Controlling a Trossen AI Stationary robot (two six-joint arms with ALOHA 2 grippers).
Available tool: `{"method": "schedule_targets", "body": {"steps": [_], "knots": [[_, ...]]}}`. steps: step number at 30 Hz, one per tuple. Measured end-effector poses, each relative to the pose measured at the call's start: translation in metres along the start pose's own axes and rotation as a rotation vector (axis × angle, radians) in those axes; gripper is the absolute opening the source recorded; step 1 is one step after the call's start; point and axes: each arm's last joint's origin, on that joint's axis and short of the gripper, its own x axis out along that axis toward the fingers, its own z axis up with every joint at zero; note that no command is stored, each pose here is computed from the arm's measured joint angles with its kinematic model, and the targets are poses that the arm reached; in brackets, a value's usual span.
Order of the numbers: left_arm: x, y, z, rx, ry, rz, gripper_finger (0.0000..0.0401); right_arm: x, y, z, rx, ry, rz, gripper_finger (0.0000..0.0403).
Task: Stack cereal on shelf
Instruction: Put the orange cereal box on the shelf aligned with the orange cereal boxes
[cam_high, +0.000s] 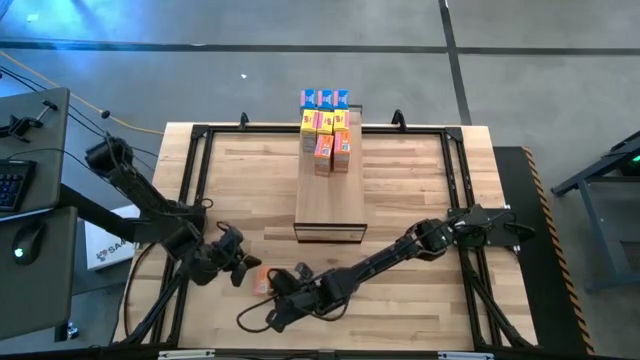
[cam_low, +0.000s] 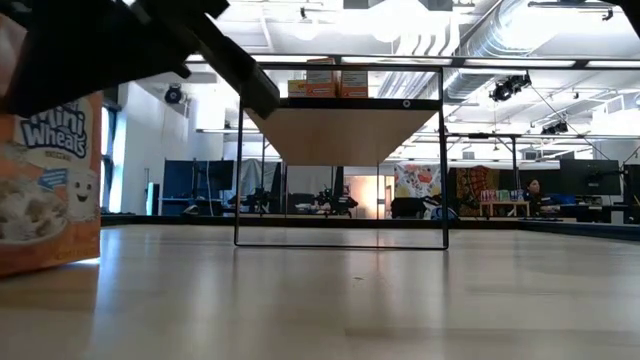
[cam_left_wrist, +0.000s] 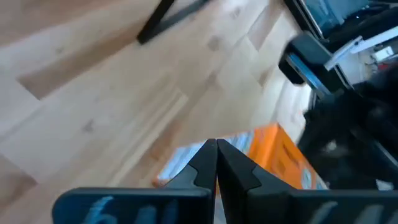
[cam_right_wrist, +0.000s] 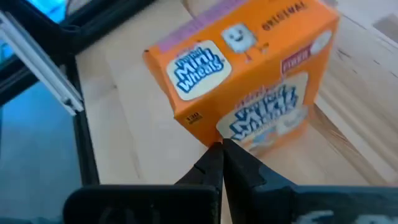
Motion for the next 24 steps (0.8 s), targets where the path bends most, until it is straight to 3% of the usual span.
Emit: {"method": "schedule_targets", "body": {"steps": [9,14,19,24], "knots": [[-0.027,0.004,0.023,0.003,-0.009,-0.046,0.0003,0.001,0.002,0.006,-0.032,-0.035,0.034,0.0000],[-0.046,0.005,0.032,-0.085,0.120,-0.145,0.0010,0.001,0.002,0.006,-0.056,-0.032,0.036,0.0000],[-0.049,-0.007,0.030,-0.150,0.226,-0.266,0.0066,-0.002,0.001,0.007,-0.123,-0.019,0.024,0.0000],[-0.052,-0.029,0.035,-0.092,0.194,-0.221,0.0146,-0.038,0.002,0.017,-0.197,0.044,-0.068,0.0000]]}}
